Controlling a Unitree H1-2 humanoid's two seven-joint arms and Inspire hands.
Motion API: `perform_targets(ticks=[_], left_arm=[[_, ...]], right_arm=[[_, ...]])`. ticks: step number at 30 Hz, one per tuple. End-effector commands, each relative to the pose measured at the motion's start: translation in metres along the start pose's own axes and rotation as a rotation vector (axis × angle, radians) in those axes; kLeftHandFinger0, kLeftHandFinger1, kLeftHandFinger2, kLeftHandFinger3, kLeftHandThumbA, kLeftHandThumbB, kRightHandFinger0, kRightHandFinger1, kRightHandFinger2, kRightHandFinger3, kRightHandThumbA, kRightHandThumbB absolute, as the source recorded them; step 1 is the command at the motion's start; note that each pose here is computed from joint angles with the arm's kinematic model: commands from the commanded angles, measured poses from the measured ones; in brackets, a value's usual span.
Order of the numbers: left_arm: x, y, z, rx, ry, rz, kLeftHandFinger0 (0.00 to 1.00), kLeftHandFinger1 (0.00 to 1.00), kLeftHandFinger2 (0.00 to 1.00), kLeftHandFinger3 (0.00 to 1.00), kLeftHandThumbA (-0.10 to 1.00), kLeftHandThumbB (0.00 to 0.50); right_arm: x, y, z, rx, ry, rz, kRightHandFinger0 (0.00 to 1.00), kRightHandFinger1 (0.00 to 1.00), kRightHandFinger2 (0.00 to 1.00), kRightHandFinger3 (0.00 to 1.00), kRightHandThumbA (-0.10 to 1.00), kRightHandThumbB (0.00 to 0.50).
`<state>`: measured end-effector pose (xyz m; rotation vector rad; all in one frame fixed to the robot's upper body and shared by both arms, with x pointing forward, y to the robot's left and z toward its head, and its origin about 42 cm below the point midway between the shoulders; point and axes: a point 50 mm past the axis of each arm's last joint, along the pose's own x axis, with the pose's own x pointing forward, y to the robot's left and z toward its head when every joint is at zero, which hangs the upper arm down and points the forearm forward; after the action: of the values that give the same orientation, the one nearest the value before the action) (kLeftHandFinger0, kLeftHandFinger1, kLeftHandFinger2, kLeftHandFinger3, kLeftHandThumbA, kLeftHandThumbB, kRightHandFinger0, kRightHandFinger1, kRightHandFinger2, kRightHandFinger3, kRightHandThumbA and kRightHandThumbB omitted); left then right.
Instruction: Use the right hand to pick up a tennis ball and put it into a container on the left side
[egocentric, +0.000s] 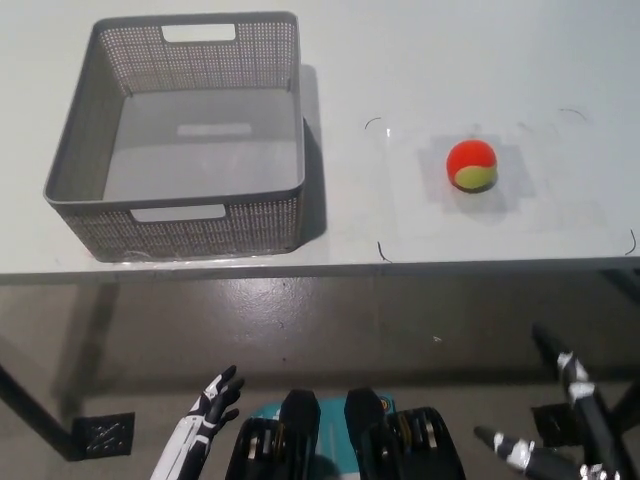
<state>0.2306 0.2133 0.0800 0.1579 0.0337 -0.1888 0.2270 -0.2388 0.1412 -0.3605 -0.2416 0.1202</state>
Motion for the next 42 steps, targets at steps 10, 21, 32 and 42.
perform_targets(ticks=[10, 21, 32, 42], left_arm=[[0.004, 0.004, 0.011, 0.040, -0.080, -0.013, 1.00, 1.00, 1.00, 1.00, 1.00, 0.128], [0.002, 0.005, 0.012, 0.055, -0.080, -0.013, 1.00, 1.00, 1.00, 1.00, 1.00, 0.131], [0.001, 0.004, 0.013, 0.059, -0.085, -0.016, 1.00, 1.00, 1.00, 1.00, 1.00, 0.148], [0.002, 0.004, 0.014, 0.055, -0.095, -0.019, 1.00, 1.00, 1.00, 1.00, 1.00, 0.148]], right_arm=[[0.125, -0.066, 0.089, -0.531, -0.082, 0.055, 1.00, 1.00, 1.00, 1.00, 1.00, 0.444], [0.215, -0.073, 0.126, -0.693, -0.011, 0.137, 1.00, 1.00, 1.00, 1.00, 1.00, 0.457], [0.291, -0.070, 0.139, -0.780, 0.135, 0.249, 1.00, 1.00, 1.00, 1.00, 1.00, 0.495], [0.333, -0.079, 0.128, -0.792, 0.255, 0.273, 1.00, 1.00, 1.00, 1.00, 1.00, 0.500]])
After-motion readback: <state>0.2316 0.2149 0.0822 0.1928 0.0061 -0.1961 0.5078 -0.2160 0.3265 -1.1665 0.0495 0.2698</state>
